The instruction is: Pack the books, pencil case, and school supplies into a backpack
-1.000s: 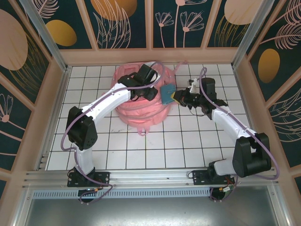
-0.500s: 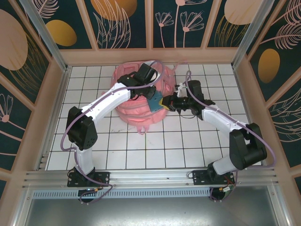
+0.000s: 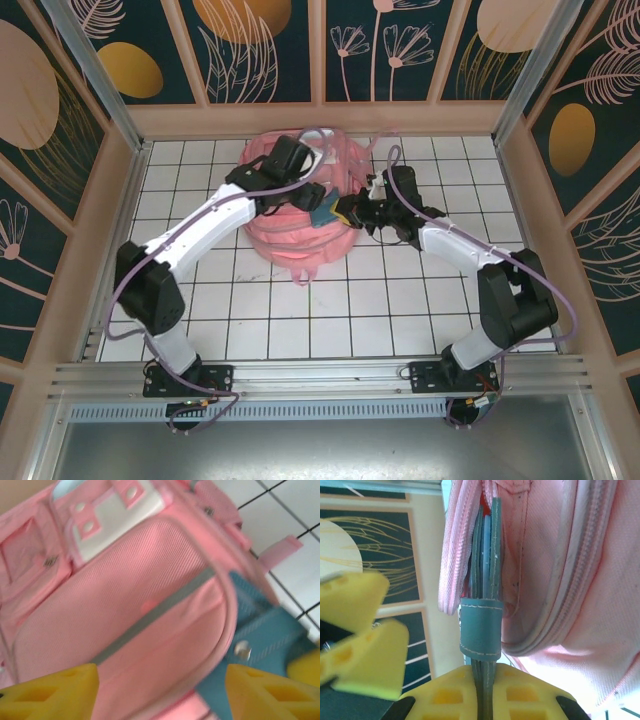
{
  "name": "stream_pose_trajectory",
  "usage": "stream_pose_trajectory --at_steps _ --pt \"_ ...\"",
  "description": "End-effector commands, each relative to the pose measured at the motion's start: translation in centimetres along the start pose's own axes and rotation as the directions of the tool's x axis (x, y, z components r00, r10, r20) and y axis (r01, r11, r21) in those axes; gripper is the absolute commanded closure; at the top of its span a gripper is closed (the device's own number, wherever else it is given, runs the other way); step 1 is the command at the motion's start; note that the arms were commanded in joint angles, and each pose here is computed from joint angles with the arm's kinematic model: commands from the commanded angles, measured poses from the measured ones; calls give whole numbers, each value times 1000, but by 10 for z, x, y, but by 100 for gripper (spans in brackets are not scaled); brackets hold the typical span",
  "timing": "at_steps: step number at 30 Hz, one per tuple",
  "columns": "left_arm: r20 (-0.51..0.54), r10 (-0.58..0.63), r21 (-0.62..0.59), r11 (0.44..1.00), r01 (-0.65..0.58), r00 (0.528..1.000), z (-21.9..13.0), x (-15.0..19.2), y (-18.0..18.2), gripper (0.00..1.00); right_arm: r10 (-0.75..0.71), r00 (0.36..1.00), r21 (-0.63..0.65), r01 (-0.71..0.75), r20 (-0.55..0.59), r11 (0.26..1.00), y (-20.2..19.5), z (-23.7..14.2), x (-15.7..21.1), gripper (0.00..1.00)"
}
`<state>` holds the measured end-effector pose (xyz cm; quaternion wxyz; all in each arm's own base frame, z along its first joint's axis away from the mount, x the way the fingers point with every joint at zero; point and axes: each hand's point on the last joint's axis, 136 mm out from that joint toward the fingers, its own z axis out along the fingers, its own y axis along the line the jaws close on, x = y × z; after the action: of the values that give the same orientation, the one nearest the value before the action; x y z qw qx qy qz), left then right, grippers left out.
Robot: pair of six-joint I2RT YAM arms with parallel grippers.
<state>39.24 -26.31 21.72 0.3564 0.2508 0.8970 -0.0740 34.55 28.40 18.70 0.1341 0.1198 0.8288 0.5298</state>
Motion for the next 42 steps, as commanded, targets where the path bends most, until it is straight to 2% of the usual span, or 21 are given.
stream_pose_trajectory --at_steps 1,4,10,13,15,16,19,22,25,27,29,33,38,42 --pt "5 35 20 999 -35 999 -8 17 8 31 -30 994 -61 37 102 997 23 1 -29 94" --pt "-12 93 45 995 -92 996 -5 37 5 30 -32 995 -60 38 95 997 22 3 -29 94" --pt "-15 140 66 988 -139 990 12 45 1 30 -31 996 -57 36 87 998 21 3 -28 94" --pt "-29 145 1 989 -145 989 25 40 12 34 -33 996 -55 38 87 998 22 2 -28 94" --pt "-19 125 -83 989 -126 992 29 31 27 46 -34 996 -51 39 88 998 21 2 -28 94" --pt "-17 118 -94 988 -119 993 30 28 30 48 -33 996 -50 37 88 998 21 2 -28 94" --pt "5 121 -102 988 -120 993 27 19 33 46 -30 996 -47 34 88 998 19 2 -28 94" --pt "-36 131 -111 985 -134 991 44 27 35 44 -29 996 -46 33 89 998 20 2 -28 94" --pt "-42 137 -128 982 -141 990 48 25 38 57 -26 995 -41 30 93 999 19 2 -29 94" --pt "-26 137 -142 980 -140 990 47 18 40 70 -22 995 -37 25 94 999 18 3 -30 94" --pt "-5 142 -131 981 -141 990 43 10 38 79 -10 995 -30 13 95 999 15 5 -31 94" --pt "64 143 -47 989 -141 988 27 -7 22 86 9 992 -14 -7 129 1000 16 12 -38 92" --pt "137 118 67 989 -128 983 14 -24 3 88 32 971 32 -41 238 999 12 27 -60 92" --pt "187 85 142 983 -112 979 4 -40 -11 88 51 958 47 -67 284 997 8 43 -71 92"
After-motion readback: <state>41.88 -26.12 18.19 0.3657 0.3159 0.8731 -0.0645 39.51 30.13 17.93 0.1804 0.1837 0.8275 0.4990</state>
